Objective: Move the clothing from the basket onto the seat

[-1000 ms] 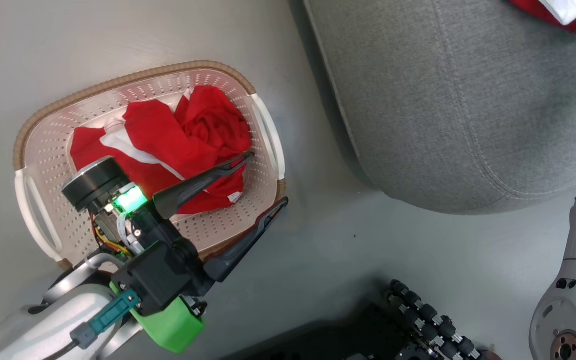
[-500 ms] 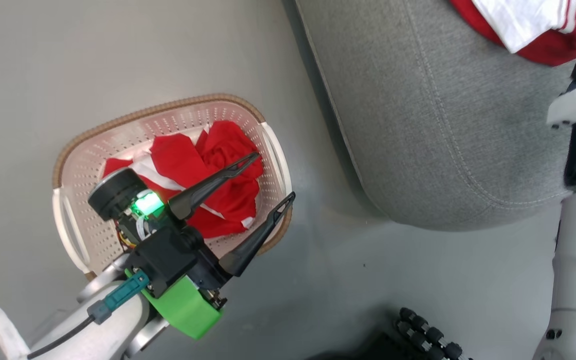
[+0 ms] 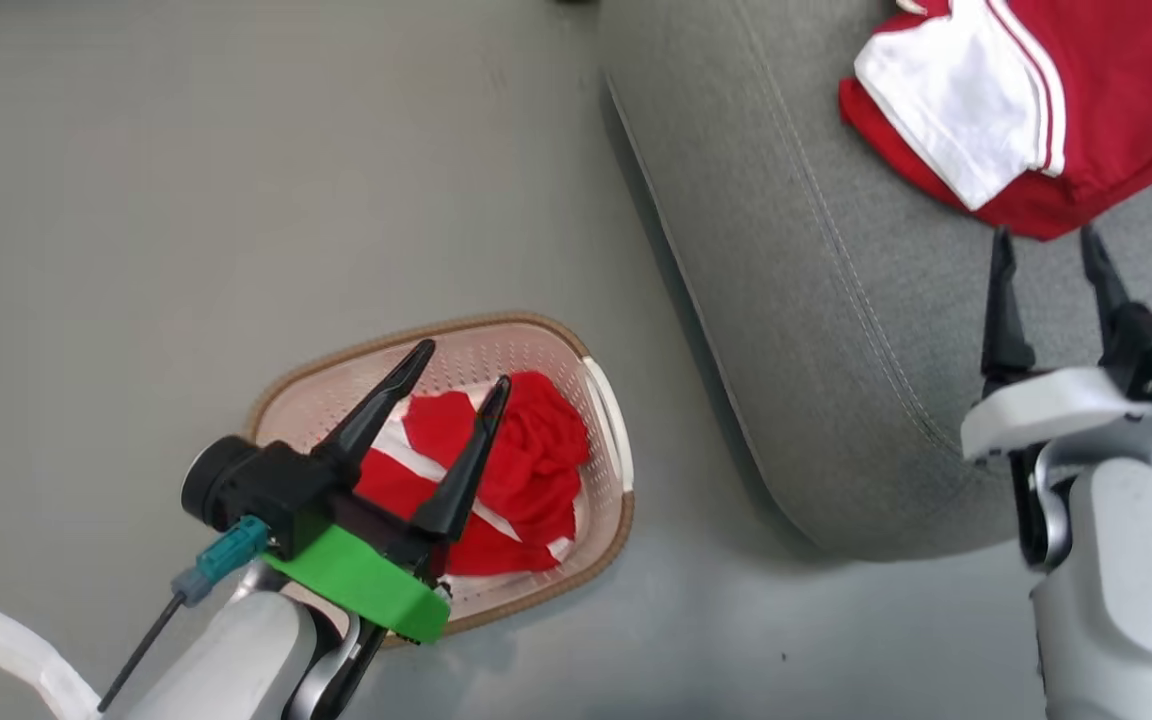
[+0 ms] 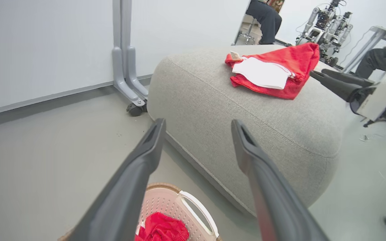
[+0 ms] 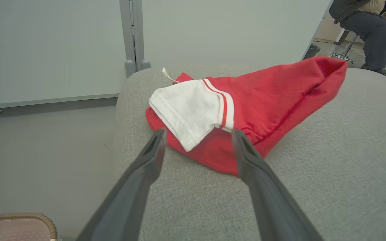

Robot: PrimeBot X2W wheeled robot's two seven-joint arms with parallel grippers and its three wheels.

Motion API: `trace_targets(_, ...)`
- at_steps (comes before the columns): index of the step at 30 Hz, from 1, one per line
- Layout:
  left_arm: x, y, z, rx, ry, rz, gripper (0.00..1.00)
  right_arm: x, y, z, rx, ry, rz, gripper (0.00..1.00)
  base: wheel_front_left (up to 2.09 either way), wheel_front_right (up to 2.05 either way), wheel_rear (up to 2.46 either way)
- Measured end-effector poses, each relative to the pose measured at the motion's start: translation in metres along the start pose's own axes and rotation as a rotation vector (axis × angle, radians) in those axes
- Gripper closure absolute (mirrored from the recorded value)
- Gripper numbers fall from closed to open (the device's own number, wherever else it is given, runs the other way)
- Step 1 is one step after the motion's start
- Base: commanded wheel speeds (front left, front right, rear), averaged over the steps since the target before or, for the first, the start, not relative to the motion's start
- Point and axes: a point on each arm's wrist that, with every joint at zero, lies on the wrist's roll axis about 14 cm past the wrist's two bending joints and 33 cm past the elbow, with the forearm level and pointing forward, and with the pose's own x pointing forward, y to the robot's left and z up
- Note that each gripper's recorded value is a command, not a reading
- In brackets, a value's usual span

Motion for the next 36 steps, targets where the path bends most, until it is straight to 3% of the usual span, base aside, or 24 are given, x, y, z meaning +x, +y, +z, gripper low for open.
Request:
trace_targets(10,-0.067,0.042,0.031,-0.002,-0.106,0.352,0.00,-0.051,0.087,0.032,0.106,-0.083,0.264,0.00,0.00,0.00,0.00)
trace_targets(20,-0.158,0.062,0.061,0.045,-0.253,0.647,0.00,-0.098,0.109,0.094,0.196,-0.274,0.357,0.00,0.00,0.00,0.00)
trace_targets(29,-0.199,0.041,0.063,0.148,-0.272,0.692,0.00,-0.137,0.116,0.085,0.234,-0.257,0.395,0.00,0.00,0.00,0.00)
trace_targets(36,-0.199,0.020,0.049,0.130,-0.247,0.655,0.00,-0.152,0.120,0.073,0.237,-0.225,0.410,0.00,0.00,0.00,0.00)
